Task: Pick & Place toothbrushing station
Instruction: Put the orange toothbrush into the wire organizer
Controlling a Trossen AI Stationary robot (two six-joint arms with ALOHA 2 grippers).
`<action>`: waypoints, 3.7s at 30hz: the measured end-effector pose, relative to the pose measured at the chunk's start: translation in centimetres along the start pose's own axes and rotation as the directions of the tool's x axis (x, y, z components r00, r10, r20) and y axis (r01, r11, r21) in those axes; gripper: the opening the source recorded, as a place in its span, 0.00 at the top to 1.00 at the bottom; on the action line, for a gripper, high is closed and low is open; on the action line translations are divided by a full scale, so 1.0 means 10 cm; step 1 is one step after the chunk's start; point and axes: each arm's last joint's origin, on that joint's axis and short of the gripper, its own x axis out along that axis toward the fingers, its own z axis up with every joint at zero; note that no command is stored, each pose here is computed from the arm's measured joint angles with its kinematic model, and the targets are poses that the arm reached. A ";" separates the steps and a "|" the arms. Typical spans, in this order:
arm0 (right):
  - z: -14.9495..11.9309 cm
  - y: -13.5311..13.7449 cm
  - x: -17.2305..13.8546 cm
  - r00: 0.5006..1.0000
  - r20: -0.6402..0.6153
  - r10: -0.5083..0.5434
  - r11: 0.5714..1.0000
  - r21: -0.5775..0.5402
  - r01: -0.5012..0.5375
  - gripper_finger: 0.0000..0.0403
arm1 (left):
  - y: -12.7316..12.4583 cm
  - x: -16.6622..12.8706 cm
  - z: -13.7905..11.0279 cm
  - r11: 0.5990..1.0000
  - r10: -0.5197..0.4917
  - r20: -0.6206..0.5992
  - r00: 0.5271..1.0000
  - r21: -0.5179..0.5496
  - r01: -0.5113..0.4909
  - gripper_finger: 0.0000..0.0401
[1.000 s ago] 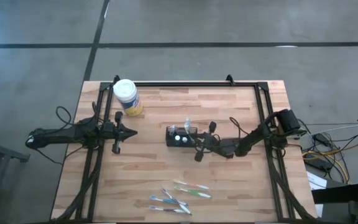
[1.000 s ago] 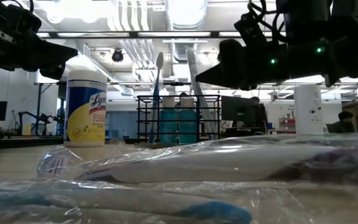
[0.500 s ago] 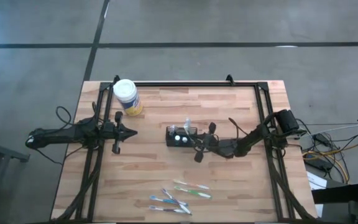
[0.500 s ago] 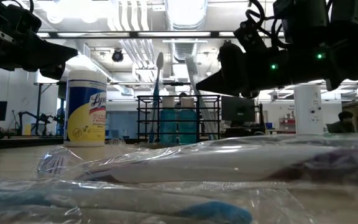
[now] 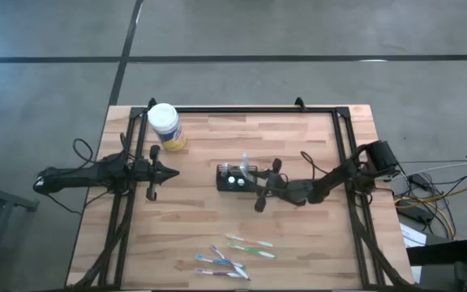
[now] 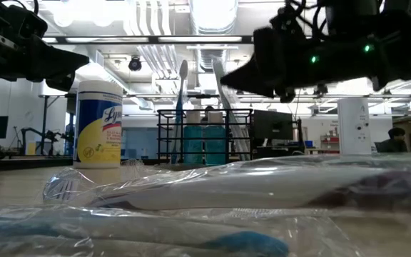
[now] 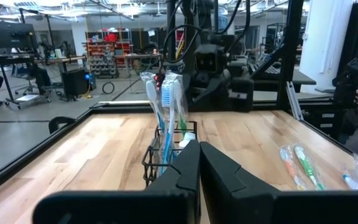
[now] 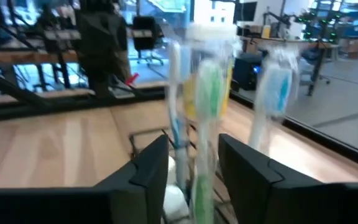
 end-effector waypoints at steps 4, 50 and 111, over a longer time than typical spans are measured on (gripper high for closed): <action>0.09 0.00 -0.04 1.000 -0.006 0.014 1.000 -0.006 -0.014 0.61 | 0.00 0.00 0.00 1.000 0.000 0.000 1.000 0.001 0.000 0.97; 0.66 -0.39 -1.54 0.922 -0.364 0.133 0.990 0.081 -0.111 0.98 | 0.00 0.00 0.01 1.000 0.000 0.010 1.000 -0.016 0.000 0.97; 0.11 1.71 0.36 0.094 -0.995 0.040 0.943 0.006 -0.333 0.50 | 0.00 0.00 0.00 1.000 -0.008 -0.002 1.000 -0.026 0.008 0.97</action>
